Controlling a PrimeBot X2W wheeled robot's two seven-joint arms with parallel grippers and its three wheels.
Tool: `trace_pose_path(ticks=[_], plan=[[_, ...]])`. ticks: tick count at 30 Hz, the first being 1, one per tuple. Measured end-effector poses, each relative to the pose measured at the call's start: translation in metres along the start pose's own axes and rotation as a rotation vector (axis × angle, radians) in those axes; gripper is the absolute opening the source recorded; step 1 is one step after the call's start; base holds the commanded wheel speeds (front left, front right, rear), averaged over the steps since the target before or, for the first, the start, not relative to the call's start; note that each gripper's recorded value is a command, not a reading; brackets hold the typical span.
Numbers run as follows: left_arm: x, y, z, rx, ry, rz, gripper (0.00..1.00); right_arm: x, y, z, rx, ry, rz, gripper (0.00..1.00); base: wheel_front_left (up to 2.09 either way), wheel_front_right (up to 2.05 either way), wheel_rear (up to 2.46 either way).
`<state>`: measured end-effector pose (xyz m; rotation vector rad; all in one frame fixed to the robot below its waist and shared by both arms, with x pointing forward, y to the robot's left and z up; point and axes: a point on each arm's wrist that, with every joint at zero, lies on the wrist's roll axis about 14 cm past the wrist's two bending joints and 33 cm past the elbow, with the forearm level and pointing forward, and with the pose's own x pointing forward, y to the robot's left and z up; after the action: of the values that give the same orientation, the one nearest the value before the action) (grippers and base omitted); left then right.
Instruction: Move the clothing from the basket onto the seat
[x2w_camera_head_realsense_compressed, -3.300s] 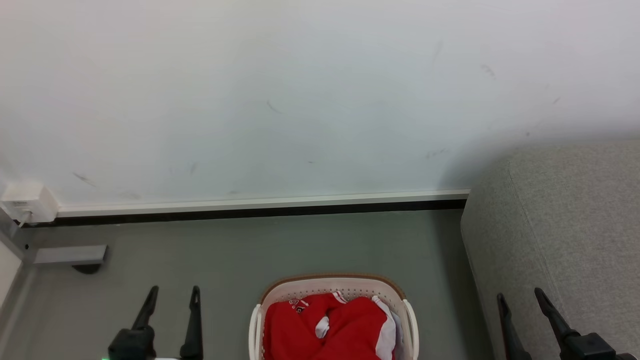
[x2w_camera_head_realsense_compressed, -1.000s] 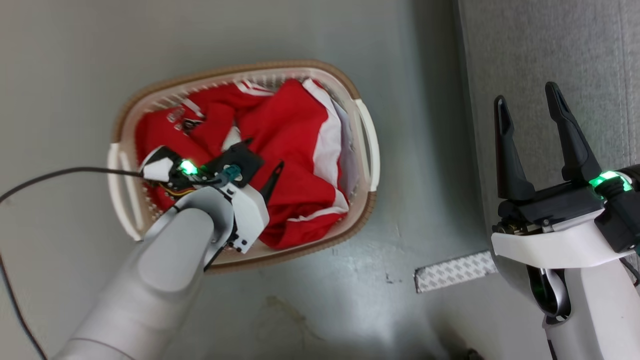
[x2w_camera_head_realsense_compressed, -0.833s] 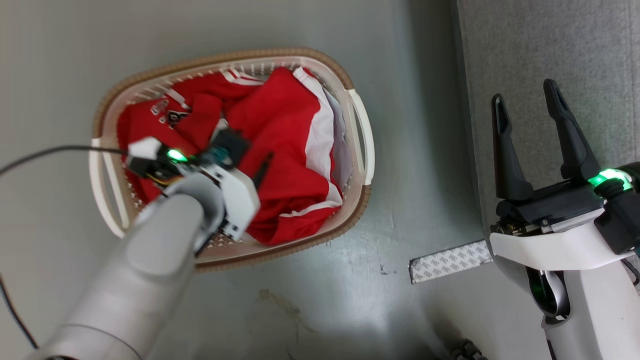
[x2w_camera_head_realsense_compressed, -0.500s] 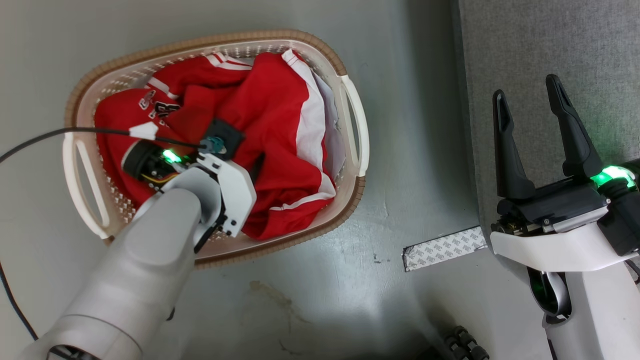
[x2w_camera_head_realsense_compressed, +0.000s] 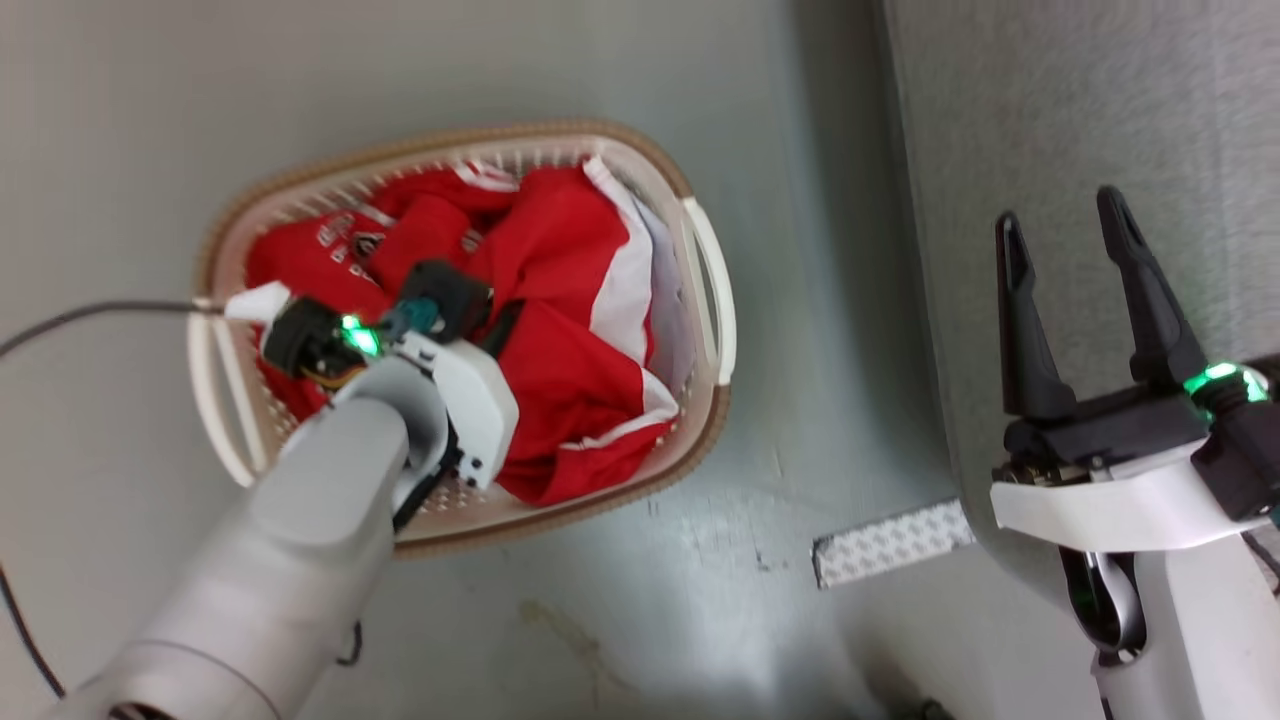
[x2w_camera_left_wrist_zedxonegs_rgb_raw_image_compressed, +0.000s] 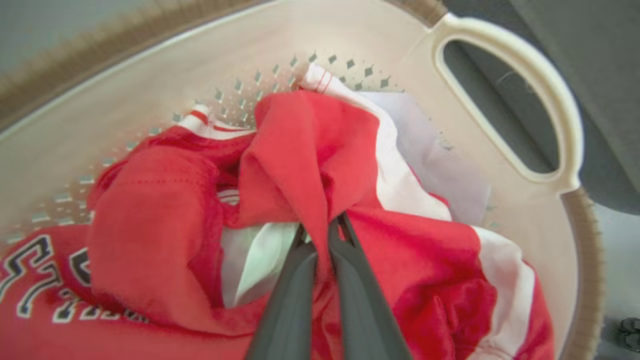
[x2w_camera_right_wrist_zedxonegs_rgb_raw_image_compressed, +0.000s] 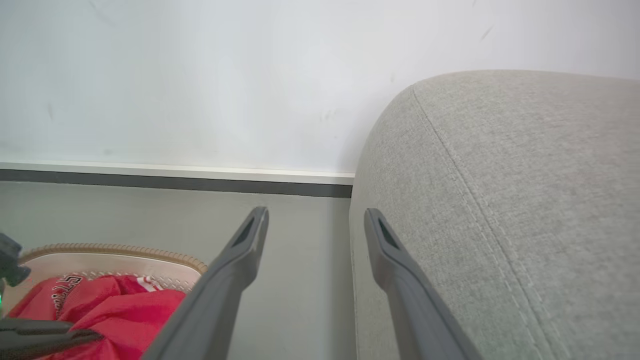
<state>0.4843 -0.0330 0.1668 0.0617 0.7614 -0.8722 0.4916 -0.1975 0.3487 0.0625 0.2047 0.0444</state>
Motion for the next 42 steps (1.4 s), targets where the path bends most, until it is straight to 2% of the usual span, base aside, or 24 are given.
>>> trace_pose_path(ticks=[6, 15, 25, 34, 42], plan=[[-0.038, -0.006, 0.046, -0.045, -0.139, 0.04, 0.0, -0.022, -0.005, 0.025, 0.001, -0.032, -0.031, 1.0, 0.0, 0.0, 0.0], [-0.12, -0.02, 0.112, -0.066, -0.338, 0.134, 0.0, -0.071, 0.002, 0.056, 0.026, -0.075, -0.045, 1.0, 0.0, 0.0, 0.0], [-0.239, -0.04, 0.182, -0.008, -0.632, 0.315, 0.0, -0.123, 0.018, 0.095, 0.027, -0.177, -0.014, 1.0, 0.0, 0.0, 0.0], [-0.337, -0.067, 0.201, 0.044, -0.841, 0.449, 0.0, -0.163, 0.032, 0.117, 0.026, -0.262, 0.021, 1.0, 0.0, 0.0, 0.0], [-0.372, -0.081, 0.2, 0.06, -0.909, 0.486, 0.0, -0.172, 0.045, 0.129, 0.012, -0.306, 0.063, 1.0, 0.0, 0.0, 0.0]])
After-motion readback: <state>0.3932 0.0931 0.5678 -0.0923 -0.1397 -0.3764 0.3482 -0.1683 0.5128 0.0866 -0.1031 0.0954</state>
